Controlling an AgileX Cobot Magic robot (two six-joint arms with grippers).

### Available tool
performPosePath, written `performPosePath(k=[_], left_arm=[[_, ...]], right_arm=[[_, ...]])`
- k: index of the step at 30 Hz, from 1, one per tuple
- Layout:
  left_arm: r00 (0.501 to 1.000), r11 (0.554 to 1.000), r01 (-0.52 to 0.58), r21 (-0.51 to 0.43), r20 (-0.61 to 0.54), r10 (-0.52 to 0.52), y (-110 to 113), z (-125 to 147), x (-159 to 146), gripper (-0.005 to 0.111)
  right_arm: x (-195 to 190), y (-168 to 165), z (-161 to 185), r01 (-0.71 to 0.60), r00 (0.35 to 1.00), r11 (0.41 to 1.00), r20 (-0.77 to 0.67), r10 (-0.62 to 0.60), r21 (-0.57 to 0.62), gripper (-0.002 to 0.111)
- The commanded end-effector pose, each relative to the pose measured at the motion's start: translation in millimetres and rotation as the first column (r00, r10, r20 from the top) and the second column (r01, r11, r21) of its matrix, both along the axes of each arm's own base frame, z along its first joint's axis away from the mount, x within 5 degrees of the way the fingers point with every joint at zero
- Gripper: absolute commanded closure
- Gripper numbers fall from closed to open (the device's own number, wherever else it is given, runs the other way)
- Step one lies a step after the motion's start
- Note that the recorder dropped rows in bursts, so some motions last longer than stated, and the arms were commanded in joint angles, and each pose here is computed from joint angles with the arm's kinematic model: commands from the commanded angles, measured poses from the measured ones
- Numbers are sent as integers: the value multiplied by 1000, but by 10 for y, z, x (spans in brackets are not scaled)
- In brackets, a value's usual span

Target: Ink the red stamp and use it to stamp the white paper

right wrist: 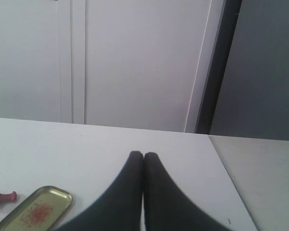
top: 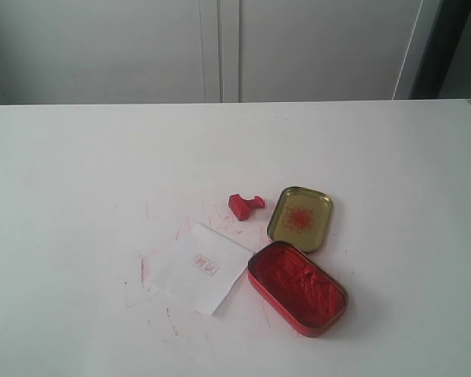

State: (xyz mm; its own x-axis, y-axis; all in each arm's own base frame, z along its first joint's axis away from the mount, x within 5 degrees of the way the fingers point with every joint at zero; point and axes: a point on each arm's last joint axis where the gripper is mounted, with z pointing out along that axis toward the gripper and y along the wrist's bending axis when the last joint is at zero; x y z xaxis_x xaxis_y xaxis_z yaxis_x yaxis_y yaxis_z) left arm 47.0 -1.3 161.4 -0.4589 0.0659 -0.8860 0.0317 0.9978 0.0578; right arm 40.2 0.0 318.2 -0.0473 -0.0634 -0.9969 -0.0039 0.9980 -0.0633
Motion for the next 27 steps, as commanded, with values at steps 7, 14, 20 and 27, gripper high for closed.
performPosePath(k=[7,14,20,27], left_arm=[[1000,1000,8,-6,-3,-8,-6,-23,-2,107],[1000,1000,8,-6,-3,-8,-6,-23,-2,107],[1000,1000,8,-6,-3,-8,-6,-23,-2,107],[1000,1000,8,-6,-3,-8,-6,-23,-2,107]], right_arm=[[6,0,-296,0,999,1000,-38,0,-3,108],[-19,0,-463,0,999,1000,-50,0,-3,108],[-66,0,-519,0,999,1000,-35,0,-3,108],[-66,0,-515,0,1000,1000,-31,0,-3,108]])
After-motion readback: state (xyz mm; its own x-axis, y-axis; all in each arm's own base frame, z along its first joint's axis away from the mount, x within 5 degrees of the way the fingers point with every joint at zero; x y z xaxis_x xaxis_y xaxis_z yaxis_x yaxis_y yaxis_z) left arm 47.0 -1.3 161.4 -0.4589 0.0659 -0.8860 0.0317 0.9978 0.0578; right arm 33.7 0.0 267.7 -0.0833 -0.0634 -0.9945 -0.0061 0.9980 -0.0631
